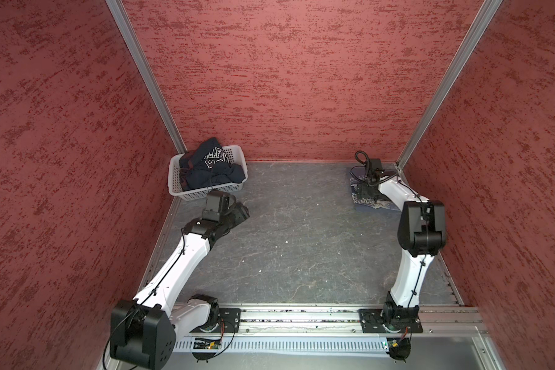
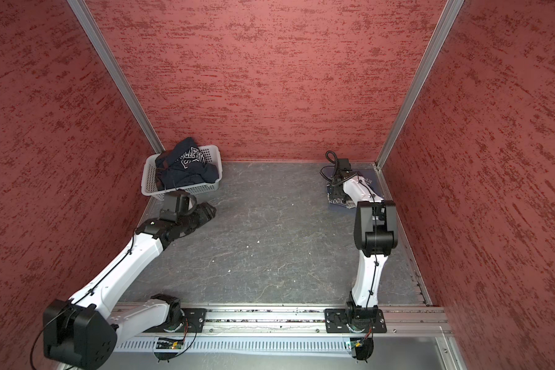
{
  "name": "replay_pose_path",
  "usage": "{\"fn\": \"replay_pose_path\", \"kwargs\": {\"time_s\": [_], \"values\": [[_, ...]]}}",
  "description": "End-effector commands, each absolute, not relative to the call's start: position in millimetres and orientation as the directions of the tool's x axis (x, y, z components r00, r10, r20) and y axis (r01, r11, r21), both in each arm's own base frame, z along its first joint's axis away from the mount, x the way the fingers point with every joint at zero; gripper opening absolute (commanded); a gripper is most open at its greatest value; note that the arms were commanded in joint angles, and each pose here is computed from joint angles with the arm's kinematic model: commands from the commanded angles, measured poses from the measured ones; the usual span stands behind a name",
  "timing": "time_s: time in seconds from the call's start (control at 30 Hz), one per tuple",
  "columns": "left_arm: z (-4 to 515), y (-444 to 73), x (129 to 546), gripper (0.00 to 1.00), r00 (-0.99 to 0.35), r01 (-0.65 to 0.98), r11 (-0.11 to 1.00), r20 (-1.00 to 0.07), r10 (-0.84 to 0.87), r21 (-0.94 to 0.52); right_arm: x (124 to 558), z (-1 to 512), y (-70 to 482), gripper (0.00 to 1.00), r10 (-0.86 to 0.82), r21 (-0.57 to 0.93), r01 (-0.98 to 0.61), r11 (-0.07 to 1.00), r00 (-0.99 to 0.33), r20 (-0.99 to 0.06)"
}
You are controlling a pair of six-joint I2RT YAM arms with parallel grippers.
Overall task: Fold and stack the tank tops
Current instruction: 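Carry the tank top to the far corner with the right gripper while the left withdraws, then grasp a dark navy tank top in the basket with the left gripper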
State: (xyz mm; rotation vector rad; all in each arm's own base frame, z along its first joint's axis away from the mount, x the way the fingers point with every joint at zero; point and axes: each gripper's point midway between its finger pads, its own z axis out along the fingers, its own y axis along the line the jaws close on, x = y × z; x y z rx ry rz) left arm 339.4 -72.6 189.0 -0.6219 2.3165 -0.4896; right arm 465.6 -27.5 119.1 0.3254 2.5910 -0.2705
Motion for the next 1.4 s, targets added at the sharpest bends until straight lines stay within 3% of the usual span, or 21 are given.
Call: {"fn": "replay_pose_path", "kwargs": {"time_s": [0.0,0.2,0.4,0.57,0.73,0.9,1.03,1.17,1.37], "values": [[210,-53,369,0.83,-0.629,-0.32,0.835,-0.559,-0.541,-0.448,441,187,34,0.98,0.284,0.183,0.217,0.959,-0.742,-0.608],[233,-19,445,0.93,-0.561,-0.43,0.791,-0.558,-0.612,-0.435,377,223,81,0.98,0.409,0.476,0.081,0.876,-0.646,-0.644],[212,-5,514,0.93,-0.564,-0.503,0.769,-0.524,-0.638,-0.395,328,209,93,0.98,0.395,0.516,0.014,0.856,-0.661,-0.638],[183,4,547,0.92,-0.574,-0.57,0.753,-0.497,-0.651,-0.329,301,184,107,0.98,0.378,0.558,-0.029,0.829,-0.706,-0.599],[143,8,573,0.75,-0.584,-0.603,0.736,-0.459,-0.67,-0.308,284,162,111,0.98,0.372,0.578,-0.03,0.815,-0.738,-0.563],[124,9,588,0.26,-0.591,-0.607,0.719,-0.413,-0.693,-0.338,273,144,100,0.98,0.398,0.559,0.026,0.829,-0.728,-0.557],[146,7,594,0.01,-0.583,-0.581,0.727,-0.437,-0.685,-0.366,269,136,92,0.98,0.41,0.535,0.062,0.842,-0.719,-0.561],[210,3,594,0.0,-0.552,-0.504,0.752,-0.511,-0.659,-0.425,269,139,88,0.98,0.423,0.534,0.071,0.843,-0.699,-0.576],[357,-52,569,0.0,-0.471,-0.236,0.854,-0.714,-0.518,-0.464,270,140,81,0.98,0.431,0.513,0.093,0.853,-0.681,-0.593]]}}
